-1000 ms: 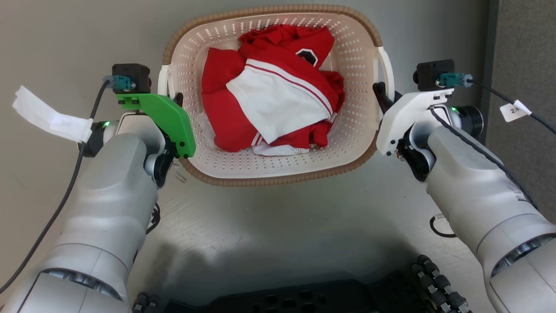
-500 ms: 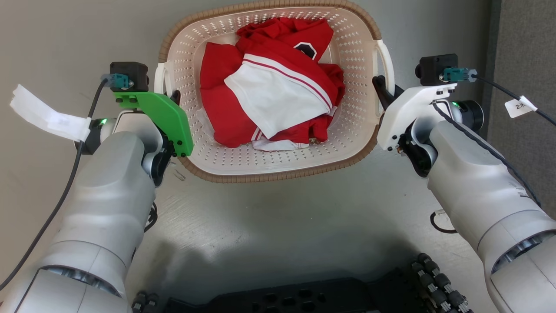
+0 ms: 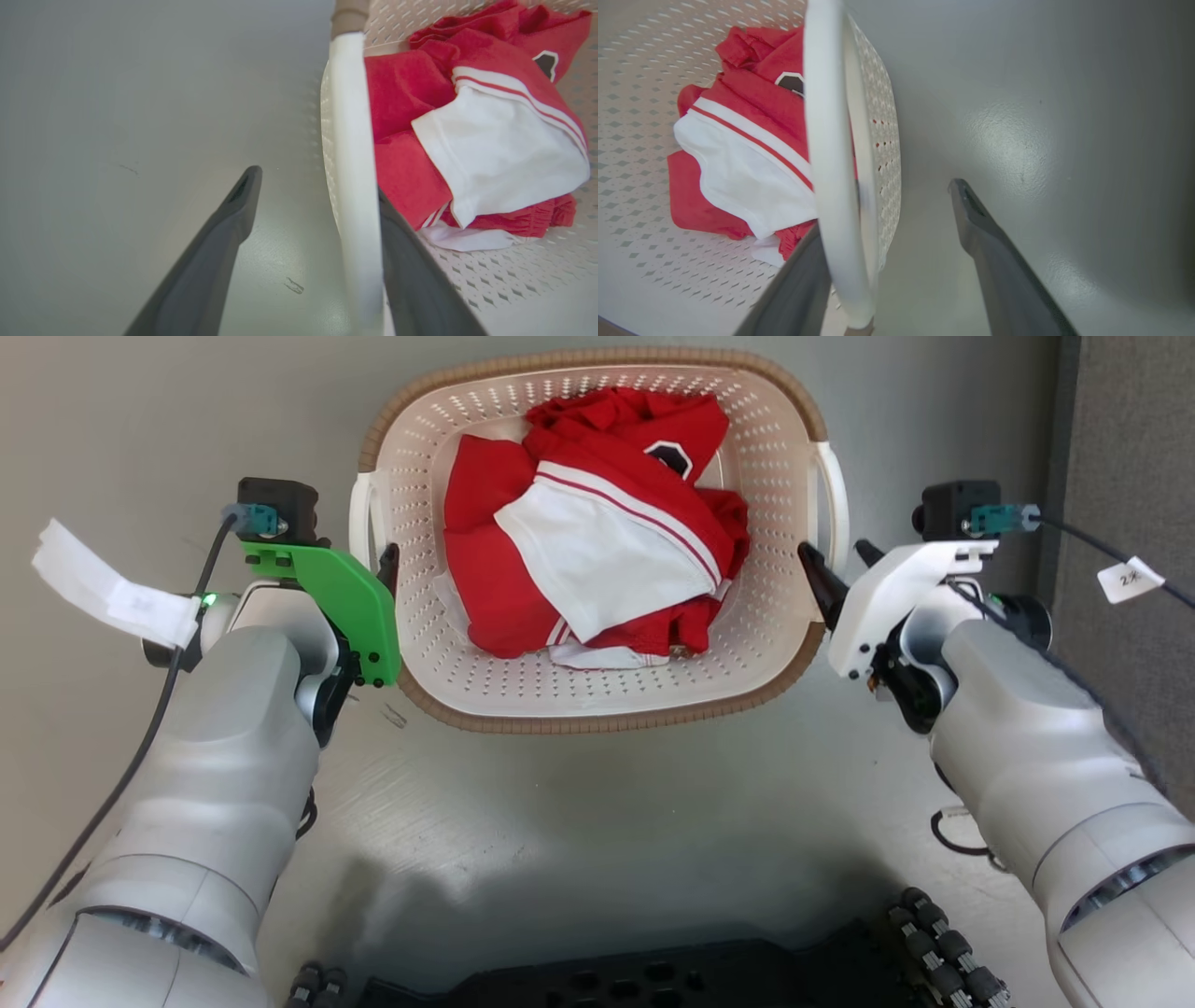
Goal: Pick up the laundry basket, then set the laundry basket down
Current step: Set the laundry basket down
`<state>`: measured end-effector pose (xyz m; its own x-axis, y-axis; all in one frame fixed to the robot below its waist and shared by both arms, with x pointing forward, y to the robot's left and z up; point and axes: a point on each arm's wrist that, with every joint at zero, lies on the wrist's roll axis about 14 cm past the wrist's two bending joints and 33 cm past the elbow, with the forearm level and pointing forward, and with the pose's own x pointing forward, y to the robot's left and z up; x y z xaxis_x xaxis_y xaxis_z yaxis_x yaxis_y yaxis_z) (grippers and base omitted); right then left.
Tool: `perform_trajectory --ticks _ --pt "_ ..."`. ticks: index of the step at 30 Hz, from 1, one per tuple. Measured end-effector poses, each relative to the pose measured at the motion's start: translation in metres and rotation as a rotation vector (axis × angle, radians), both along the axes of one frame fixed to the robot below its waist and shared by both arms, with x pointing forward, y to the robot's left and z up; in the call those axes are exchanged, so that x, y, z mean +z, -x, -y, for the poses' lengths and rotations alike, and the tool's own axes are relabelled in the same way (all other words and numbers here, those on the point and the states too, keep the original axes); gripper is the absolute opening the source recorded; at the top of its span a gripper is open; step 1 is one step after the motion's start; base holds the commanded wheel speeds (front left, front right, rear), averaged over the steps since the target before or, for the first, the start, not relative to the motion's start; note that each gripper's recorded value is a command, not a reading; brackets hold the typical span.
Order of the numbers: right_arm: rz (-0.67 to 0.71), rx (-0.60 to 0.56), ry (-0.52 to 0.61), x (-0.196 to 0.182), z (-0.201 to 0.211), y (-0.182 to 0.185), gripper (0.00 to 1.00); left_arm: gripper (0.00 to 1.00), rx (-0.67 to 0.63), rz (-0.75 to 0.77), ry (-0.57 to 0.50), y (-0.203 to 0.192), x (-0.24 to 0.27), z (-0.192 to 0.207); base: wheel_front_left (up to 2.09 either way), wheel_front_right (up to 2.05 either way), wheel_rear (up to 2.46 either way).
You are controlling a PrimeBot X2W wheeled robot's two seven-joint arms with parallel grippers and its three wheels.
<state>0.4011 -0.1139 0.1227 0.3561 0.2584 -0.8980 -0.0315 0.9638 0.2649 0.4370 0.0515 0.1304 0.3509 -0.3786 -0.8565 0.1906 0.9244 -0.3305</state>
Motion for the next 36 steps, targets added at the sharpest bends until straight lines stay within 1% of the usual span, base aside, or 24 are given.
perform_trajectory --ticks 5,8,15,22,30,36 --pt "0.013 -0.001 -0.003 0.005 -0.001 -0.002 1.0 1.0 0.024 0.025 0.002 -0.006 0.007 -0.003 0.0 0.0 0.0" --pt "0.054 0.009 -0.015 0.015 -0.005 -0.009 1.0 1.0 0.051 0.056 0.004 -0.012 0.016 -0.006 0.0 0.0 0.0" --pt "0.112 0.047 -0.012 0.032 -0.007 -0.006 1.0 1.0 0.066 0.121 0.013 -0.016 0.035 -0.006 0.0 0.0 0.0" --pt "0.205 0.056 -0.009 0.058 -0.006 -0.01 1.0 1.0 0.091 0.218 0.033 -0.015 0.06 -0.005 0.0 0.0 0.0" --pt "0.309 0.049 0.005 0.095 0.003 -0.019 1.0 1.0 0.068 0.287 0.038 -0.009 0.091 -0.001 0.0 0.0 0.0" --pt "0.369 0.038 0.009 0.122 0.008 -0.016 1.0 1.0 0.081 0.347 0.039 -0.009 0.118 0.0 0.0 0.0 0.0"
